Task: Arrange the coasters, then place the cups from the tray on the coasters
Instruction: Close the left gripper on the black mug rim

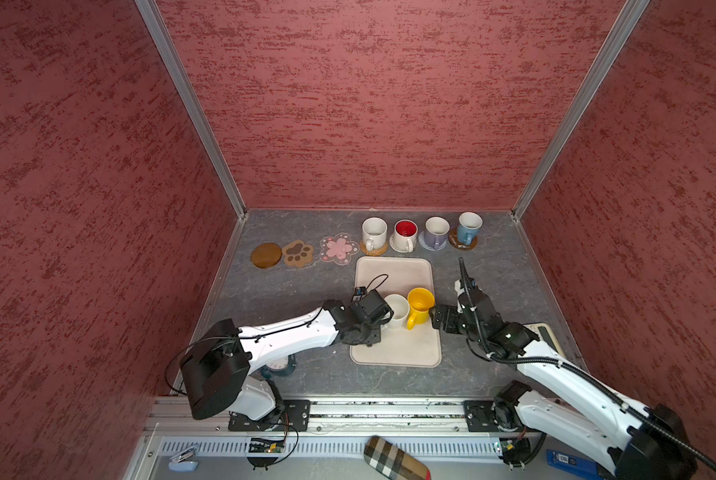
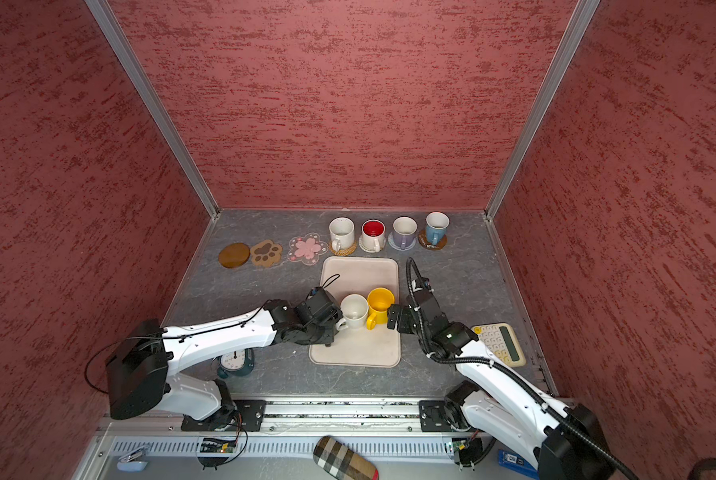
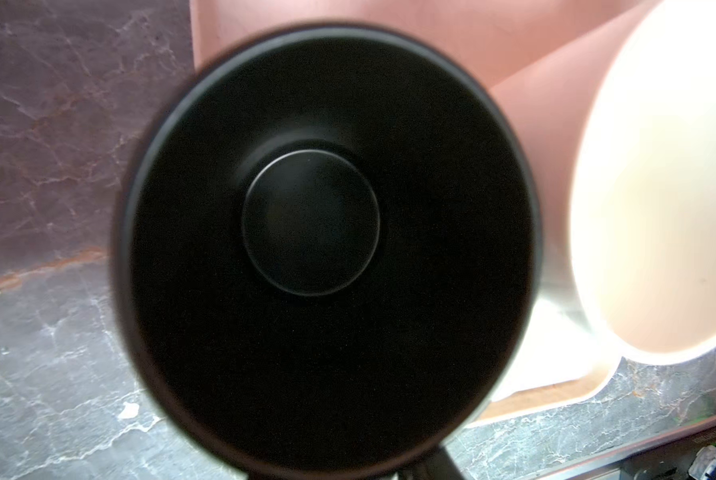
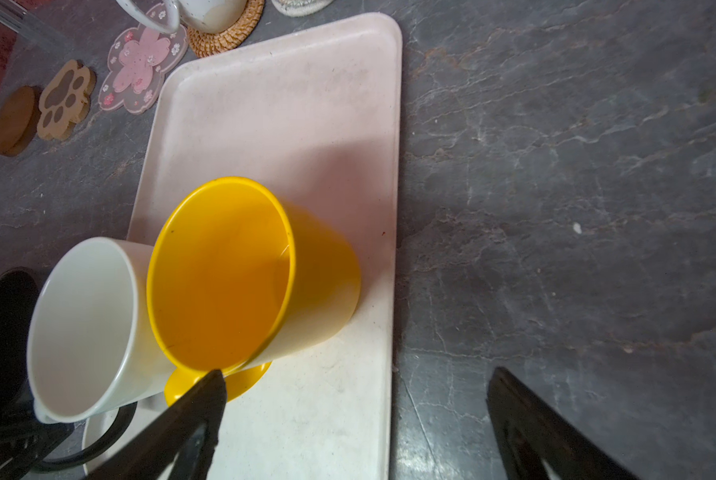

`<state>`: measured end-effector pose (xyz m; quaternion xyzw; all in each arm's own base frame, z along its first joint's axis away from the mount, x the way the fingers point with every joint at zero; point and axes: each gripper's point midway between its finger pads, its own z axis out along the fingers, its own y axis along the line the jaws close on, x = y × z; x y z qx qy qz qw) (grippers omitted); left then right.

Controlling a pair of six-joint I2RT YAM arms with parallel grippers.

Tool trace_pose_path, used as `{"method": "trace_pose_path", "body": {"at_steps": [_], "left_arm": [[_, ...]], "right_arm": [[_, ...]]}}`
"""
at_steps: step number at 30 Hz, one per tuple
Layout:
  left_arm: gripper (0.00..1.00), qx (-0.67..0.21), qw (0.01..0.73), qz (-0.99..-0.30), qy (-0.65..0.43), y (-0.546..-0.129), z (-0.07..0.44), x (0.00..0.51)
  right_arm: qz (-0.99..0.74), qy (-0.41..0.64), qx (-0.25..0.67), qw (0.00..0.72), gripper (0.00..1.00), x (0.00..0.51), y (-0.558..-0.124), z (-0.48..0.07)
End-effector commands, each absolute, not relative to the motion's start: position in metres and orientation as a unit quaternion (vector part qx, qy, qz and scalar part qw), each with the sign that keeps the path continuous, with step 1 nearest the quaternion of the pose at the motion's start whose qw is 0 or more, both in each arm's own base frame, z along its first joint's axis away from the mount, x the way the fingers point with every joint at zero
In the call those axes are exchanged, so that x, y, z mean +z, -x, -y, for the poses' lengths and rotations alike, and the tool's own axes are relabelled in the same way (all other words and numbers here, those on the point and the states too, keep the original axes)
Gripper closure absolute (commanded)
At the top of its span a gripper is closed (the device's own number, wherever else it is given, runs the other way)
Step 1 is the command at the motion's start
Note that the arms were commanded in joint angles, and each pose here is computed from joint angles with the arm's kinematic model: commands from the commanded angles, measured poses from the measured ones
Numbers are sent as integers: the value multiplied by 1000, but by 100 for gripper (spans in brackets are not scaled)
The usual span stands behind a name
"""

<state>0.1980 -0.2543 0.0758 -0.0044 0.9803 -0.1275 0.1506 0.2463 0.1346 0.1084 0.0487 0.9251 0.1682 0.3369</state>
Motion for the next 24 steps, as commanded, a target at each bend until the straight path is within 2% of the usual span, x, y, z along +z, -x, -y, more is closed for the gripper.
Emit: {"method": "trace_pose_path", "body": {"at_steps": [1, 9, 24], "left_arm": [[70, -111, 147, -983, 1, -196, 239, 71], [68, -85, 153, -985, -1, -200, 222, 72], [67, -72, 123, -989, -32, -203, 226, 54]], "right_arm": [[-918, -47, 178, 350, 1, 116, -254, -138], [-919, -46, 179, 348, 1, 115, -258, -140], [-919, -49, 182, 346, 1, 115, -263, -144]]}}
